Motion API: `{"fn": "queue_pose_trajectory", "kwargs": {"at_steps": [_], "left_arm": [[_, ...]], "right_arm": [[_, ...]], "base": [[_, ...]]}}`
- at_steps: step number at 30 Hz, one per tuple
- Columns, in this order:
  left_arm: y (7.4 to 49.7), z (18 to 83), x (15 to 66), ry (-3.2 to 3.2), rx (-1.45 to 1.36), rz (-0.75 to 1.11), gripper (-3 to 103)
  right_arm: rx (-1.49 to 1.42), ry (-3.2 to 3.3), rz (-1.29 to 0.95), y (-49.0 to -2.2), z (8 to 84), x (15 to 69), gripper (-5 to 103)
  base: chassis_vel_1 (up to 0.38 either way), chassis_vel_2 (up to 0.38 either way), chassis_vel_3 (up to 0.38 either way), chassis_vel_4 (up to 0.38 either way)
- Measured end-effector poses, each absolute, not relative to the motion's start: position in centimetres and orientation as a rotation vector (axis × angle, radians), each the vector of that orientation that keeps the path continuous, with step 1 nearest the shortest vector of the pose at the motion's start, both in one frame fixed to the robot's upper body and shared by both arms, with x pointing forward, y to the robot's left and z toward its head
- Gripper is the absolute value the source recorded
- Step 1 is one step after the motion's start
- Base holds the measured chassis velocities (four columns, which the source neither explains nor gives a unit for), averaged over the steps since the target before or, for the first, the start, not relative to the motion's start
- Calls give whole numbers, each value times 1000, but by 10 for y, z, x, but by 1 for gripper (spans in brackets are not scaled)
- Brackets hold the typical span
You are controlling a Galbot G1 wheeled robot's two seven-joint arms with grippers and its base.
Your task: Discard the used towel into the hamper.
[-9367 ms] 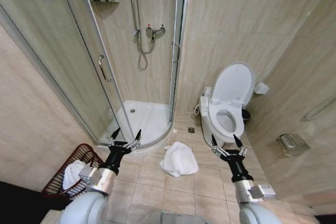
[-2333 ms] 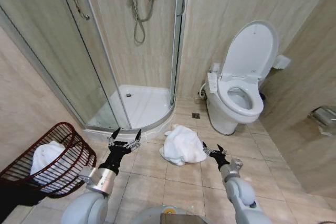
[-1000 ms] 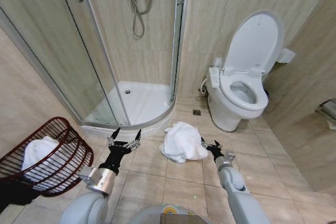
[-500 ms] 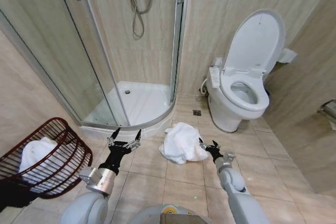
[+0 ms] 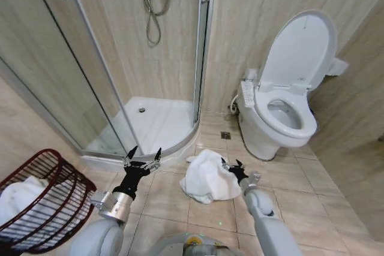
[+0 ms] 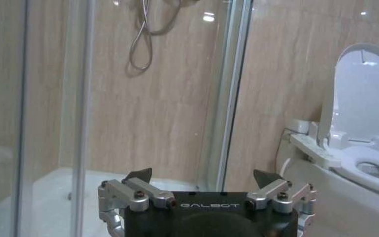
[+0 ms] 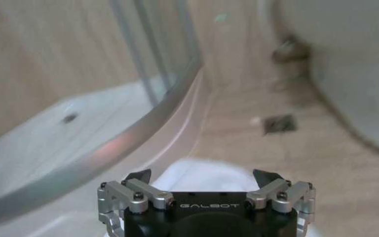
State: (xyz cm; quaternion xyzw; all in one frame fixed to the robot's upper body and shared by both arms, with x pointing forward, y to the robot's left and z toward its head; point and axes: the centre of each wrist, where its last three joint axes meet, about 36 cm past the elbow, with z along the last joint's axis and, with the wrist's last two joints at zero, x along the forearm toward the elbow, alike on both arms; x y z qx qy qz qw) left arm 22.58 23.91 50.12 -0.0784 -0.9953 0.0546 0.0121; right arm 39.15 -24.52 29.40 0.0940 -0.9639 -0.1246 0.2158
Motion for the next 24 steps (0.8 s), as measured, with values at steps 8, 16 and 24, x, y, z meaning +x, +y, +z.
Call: {"fn": "queue_pose_trajectory", "kwargs": {"at_steps": [8, 16, 24], "left_arm": [[239, 501, 226, -3103, -244, 170, 100], [239, 501, 226, -3103, -245, 170, 100], [239, 501, 226, -3103, -244, 170, 100]], "right_arm": [[308, -2632, -296, -217, 285, 409, 100], [221, -2537, -284, -206, 274, 421, 100], [102, -2411, -400, -196, 252, 438, 100]], "base": [[35, -13, -28, 14], [8, 15, 22, 8], [0, 0, 0, 0]]}}
